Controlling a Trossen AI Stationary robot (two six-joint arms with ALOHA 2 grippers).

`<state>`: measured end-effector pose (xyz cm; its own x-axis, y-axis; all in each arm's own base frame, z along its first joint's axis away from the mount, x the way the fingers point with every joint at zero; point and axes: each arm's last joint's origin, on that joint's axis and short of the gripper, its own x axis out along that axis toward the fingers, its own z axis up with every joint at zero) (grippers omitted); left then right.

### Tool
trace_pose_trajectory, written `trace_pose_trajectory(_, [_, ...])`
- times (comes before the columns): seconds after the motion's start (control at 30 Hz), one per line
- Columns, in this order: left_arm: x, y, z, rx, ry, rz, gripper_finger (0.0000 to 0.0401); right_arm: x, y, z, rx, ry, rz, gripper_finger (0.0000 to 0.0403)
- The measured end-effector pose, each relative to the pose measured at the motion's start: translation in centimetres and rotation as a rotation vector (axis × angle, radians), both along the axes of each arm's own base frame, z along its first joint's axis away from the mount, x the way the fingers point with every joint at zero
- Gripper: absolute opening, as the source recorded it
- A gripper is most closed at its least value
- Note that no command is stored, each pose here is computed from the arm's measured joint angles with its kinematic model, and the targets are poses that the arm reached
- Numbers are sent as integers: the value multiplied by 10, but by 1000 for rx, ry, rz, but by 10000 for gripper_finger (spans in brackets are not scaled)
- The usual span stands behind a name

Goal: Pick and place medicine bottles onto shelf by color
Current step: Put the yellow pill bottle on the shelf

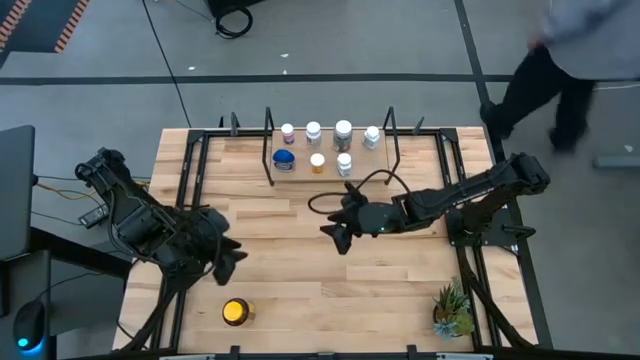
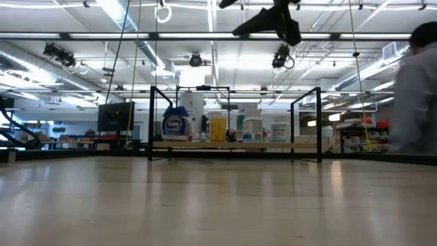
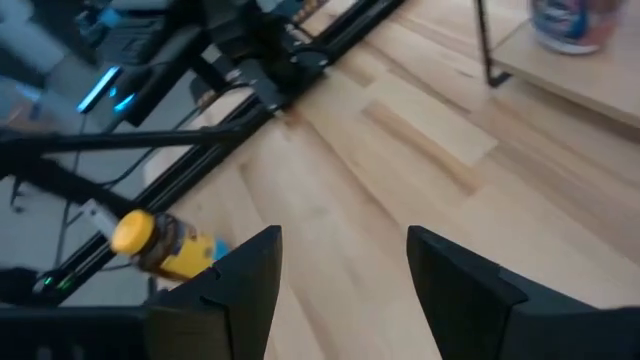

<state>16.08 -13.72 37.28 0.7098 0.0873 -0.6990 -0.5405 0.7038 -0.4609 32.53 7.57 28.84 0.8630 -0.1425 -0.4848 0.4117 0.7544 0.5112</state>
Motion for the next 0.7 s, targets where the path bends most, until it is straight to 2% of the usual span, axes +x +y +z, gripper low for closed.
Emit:
trace_pose_trajectory(0.2, [6, -1, 4, -51, -73, 45, 172, -2, 14, 2, -22, -7, 120, 223])
trace_pose_trajectory(0.4, [15, -10, 9, -132, -159, 54, 172, -6, 27, 1, 18, -14, 112, 223])
trace_pose_trajectory(0.53, [27, -20, 6, -143, -208, 77, 172, -8, 32, 2, -31, -17, 109, 223])
trace_pose_trajectory(0.7, [45, -36, -2, -196, -243, 103, 172, -9, 34, 0, -90, 9, 194, 223])
